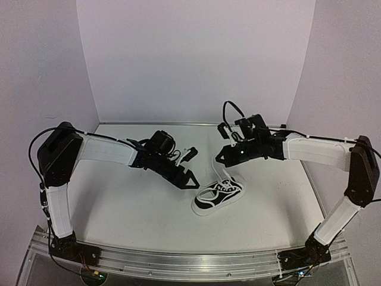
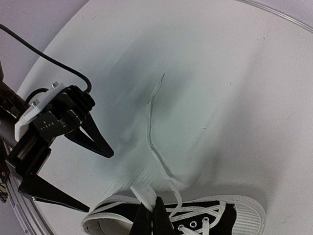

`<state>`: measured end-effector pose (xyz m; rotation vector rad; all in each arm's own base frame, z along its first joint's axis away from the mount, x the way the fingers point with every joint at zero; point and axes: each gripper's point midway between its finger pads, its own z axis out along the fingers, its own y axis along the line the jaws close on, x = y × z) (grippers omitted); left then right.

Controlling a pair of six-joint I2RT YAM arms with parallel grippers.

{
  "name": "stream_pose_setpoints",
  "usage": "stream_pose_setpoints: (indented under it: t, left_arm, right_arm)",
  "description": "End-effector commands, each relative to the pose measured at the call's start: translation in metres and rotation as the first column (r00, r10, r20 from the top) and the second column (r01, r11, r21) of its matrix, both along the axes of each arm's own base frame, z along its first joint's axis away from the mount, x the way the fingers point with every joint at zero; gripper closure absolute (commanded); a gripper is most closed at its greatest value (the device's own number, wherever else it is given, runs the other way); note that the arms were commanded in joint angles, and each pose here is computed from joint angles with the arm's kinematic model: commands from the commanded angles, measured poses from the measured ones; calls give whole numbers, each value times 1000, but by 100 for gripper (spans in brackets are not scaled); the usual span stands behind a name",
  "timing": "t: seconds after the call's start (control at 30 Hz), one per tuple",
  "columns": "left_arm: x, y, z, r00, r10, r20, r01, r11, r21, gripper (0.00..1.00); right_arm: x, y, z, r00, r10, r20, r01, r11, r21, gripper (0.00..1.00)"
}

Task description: Tie the shoes

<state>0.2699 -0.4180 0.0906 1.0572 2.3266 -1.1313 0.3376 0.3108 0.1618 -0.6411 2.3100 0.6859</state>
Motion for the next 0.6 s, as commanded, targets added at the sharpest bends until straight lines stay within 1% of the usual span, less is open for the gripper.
stream_pose_setpoints:
  t: [0.0, 0.1, 0.17, 0.23, 0.33, 0.4, 0.47, 0.57]
  left_arm:
    - [4, -7, 11, 994, -36, 104, 39, 999, -30, 18]
    - [5, -3, 8, 994, -18, 105, 20, 1000, -17, 20]
    - [15, 2, 5, 993, 26, 115, -27, 1000, 8, 22]
    - [39, 14, -1, 983, 124, 138, -134, 989, 60, 25]
    - [83, 42, -6, 950, 290, 114, -301, 949, 93, 28]
    - [102, 51, -5, 929, 342, 141, -357, 928, 105, 26]
    - [111, 51, -10, 925, 344, 164, -367, 919, 144, 24]
    - [118, 54, -29, 921, 355, 160, -384, 898, 213, 23]
  right_arm:
    - [8, 8, 34, 998, -2, 61, -2, 998, 67, 100]
    - [12, 5, 38, 996, -16, 86, 11, 998, 55, 100]
    - [19, 1, 40, 994, -41, 106, 38, 999, 28, 100]
    - [26, -9, 39, 989, -86, 124, 89, 996, -20, 100]
    - [32, -27, 34, 977, -152, 147, 165, 983, -84, 100]
    - [31, -34, 26, 974, -172, 145, 189, 976, -113, 100]
    - [31, -39, 16, 973, -187, 138, 206, 969, -139, 100]
    - [33, -44, 6, 969, -205, 137, 227, 960, -166, 100]
